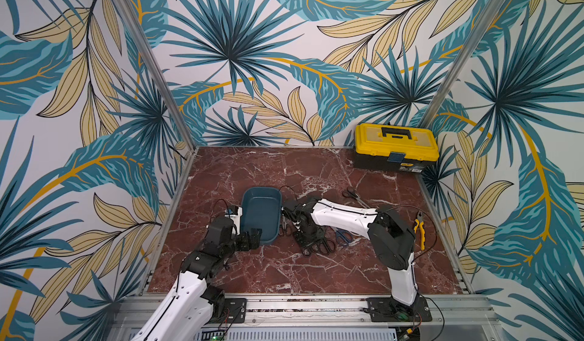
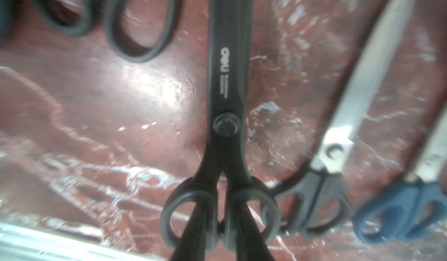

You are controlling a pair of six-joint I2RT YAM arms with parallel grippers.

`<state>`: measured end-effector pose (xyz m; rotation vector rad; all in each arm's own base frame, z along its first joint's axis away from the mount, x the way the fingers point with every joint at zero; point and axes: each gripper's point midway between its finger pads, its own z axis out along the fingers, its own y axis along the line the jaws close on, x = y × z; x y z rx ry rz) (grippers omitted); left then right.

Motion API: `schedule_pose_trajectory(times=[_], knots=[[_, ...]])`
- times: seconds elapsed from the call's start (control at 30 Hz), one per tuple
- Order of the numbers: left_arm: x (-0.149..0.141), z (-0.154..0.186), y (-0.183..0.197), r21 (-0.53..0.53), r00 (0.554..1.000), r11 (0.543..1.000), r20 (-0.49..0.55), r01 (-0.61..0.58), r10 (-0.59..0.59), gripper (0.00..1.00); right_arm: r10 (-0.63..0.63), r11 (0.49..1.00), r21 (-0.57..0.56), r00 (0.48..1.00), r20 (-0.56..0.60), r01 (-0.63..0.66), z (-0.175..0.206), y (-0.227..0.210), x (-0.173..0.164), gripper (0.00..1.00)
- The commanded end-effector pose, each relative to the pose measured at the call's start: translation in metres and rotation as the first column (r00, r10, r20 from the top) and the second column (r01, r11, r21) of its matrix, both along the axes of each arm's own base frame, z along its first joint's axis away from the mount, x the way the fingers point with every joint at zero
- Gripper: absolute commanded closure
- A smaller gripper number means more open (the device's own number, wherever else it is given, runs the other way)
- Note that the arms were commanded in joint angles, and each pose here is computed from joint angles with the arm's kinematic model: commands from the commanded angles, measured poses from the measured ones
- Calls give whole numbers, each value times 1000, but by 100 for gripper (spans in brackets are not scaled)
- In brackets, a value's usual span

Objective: Put the scissors into the storage box
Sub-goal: Pick up the scissors from the center of the board, then place the scissors in the storage box.

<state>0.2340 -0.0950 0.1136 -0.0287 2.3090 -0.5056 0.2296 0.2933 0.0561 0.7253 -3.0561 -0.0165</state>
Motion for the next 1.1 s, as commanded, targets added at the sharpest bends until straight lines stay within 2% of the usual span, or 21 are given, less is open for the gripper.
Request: schedule_pose_trajectory(times=[0.0,0.2,0.33,0.57,0.73,1.07], knots=[[-1,-2,2,7,1000,1000,22,-5,5,1,-13,999,46,998,58,10,43,2,9,100],[-5,6,10,4,996,999,73,-43,42,1,3,989,146,984,176,-29,98,36,42,100],[-6,9,19,3,991,996,104,-89,88,1,-17,968,251,987,163,-24,106,80,62,100],[-10,14,27,-1,982,991,135,-132,131,0,-143,916,387,987,75,103,86,142,88,100],[-12,19,36,-4,970,984,167,-179,177,0,-234,878,434,972,20,202,64,161,96,100],[-15,22,42,-19,957,978,202,-209,208,0,-255,868,429,966,-50,251,26,183,85,100]])
